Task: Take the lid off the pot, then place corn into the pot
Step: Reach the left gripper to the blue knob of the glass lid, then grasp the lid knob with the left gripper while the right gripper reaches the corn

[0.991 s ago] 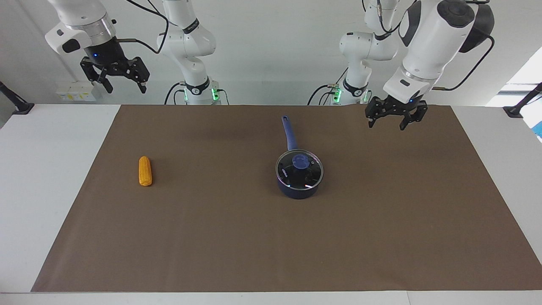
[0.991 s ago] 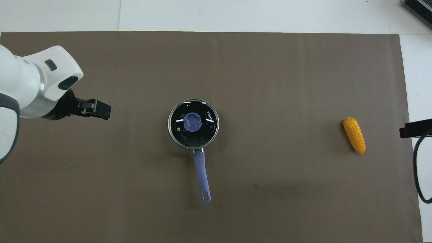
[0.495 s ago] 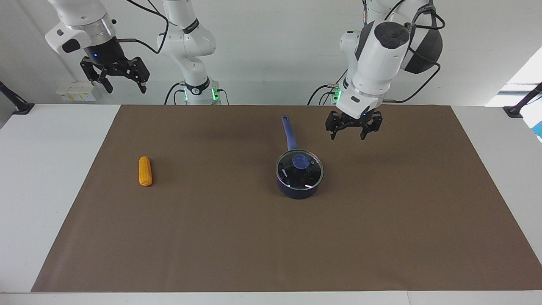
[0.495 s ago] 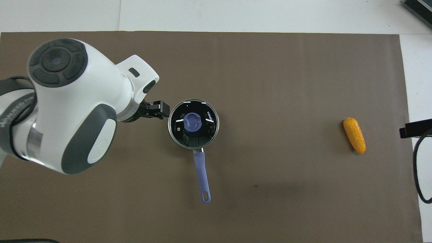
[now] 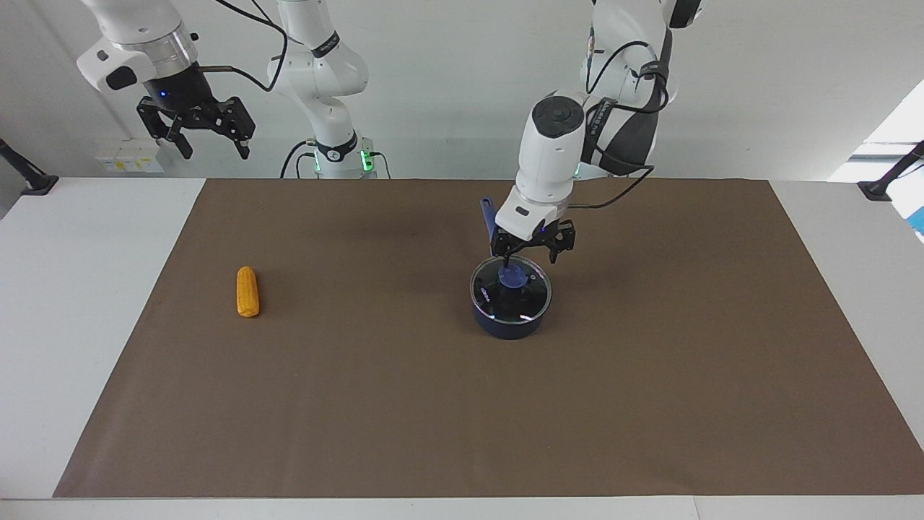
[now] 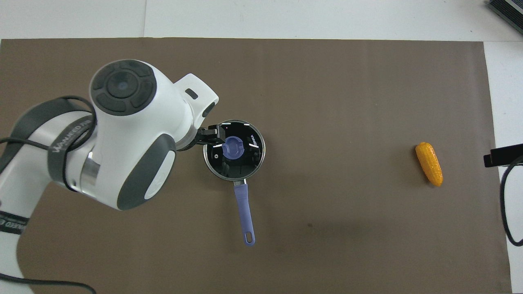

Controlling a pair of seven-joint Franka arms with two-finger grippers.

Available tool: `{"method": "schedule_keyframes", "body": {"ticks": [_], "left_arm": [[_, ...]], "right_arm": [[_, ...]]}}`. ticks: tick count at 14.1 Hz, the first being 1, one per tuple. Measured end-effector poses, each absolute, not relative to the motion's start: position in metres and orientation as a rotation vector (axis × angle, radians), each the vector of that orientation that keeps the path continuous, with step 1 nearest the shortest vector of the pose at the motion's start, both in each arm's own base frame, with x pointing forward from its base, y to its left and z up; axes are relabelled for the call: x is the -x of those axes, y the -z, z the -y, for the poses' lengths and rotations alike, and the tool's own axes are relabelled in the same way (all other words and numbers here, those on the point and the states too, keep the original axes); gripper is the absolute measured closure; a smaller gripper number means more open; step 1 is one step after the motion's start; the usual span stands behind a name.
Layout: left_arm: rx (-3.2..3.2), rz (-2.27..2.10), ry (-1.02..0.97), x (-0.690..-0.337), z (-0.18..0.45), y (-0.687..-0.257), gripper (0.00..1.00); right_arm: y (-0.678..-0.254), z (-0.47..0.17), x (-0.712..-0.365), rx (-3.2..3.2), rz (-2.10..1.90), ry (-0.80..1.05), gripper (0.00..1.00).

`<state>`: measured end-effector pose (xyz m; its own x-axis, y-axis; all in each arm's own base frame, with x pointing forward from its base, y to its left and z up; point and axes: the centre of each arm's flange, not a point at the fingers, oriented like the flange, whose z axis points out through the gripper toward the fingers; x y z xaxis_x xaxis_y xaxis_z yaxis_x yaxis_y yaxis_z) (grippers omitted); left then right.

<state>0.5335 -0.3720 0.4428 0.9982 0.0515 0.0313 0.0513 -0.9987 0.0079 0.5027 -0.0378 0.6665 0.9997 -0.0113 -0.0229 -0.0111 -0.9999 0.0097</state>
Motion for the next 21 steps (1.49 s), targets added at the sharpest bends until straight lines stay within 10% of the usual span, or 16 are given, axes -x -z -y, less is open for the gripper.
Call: {"method": "schedule_keyframes", "body": {"ticks": [6, 11, 14, 21], "left_arm": [[-3.131, -0.112, -0.053, -0.528, 0.38, -0.407, 0.0], [-3.134, -0.115, -0.049, -0.528, 0.379, -0.406, 0.05], [-3.138, -0.11, -0.053, -0.528, 0.379, -0.407, 0.4], [-3.159, -0.122, -0.061, -0.533, 0.372, -0.444, 0.4]], "right_arm": [[-0.649, 0.038, -0.511, -3.13, -0.066, 0.011, 0.0], [-0.533, 0.068, -0.542, -3.11, -0.302, 0.007, 0.0], [-0.471, 0.077, -0.56, -3.086, -0.422, -0.007, 0.0], [-0.353, 0.093, -0.588, -3.046, -0.622, 0.069, 0.0]]}}
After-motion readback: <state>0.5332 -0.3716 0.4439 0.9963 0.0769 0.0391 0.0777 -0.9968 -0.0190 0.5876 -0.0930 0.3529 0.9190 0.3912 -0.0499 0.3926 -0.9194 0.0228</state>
